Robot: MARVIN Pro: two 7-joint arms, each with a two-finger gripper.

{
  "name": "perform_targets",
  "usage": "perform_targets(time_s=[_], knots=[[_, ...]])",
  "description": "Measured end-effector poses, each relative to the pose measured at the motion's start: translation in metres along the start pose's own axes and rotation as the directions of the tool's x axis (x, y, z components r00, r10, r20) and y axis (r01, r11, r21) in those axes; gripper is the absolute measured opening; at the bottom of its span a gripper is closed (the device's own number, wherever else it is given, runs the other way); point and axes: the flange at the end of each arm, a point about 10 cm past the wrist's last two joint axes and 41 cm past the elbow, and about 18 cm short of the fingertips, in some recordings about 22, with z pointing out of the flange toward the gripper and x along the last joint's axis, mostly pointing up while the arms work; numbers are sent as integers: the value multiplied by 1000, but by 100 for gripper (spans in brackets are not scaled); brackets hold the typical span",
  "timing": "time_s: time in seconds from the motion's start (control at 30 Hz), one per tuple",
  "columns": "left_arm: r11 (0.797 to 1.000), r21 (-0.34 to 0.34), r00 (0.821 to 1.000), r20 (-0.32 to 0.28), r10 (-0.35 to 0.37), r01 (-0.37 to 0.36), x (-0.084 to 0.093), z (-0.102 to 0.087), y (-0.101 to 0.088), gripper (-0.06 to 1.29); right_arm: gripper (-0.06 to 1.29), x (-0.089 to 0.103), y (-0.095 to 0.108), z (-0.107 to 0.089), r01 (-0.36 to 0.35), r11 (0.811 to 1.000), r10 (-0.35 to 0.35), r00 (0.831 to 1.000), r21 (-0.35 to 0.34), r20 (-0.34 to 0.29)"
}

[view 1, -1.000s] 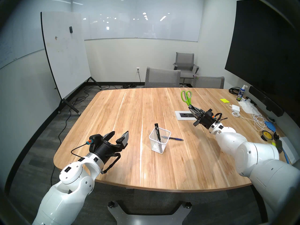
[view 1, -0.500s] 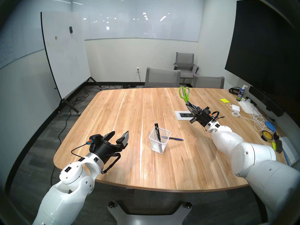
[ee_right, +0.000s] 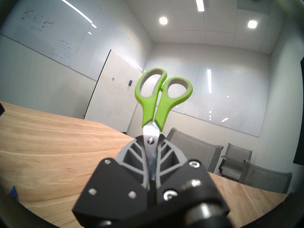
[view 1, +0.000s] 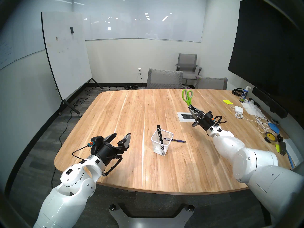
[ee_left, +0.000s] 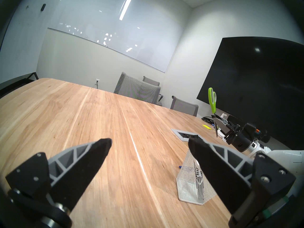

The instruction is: Place the pen, the marker, and the scissors into the pen holder

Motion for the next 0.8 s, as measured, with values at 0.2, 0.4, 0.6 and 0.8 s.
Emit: perform_targets(time_s=[0.2,0.4,0.6,0.8], knots=[[1000,0,1000,1,0,0,0,0,0,127,4,-4,-5,-5,-9,1000,9,1000,-8,2],[1000,0,1000,1,1,-1,-1,1,-1,127,4,-3,-5,-4,-8,1000,8,1000,-15,-10],[1000,-1,1000,1,1,-1,-1,1,-1,127,4,2,-4,1,1,1000,-2,999,-22,-32],[1000,-1,1000,1,1,-1,-1,1,-1,127,4,9,-1,8,14,1000,-15,998,-29,-57]])
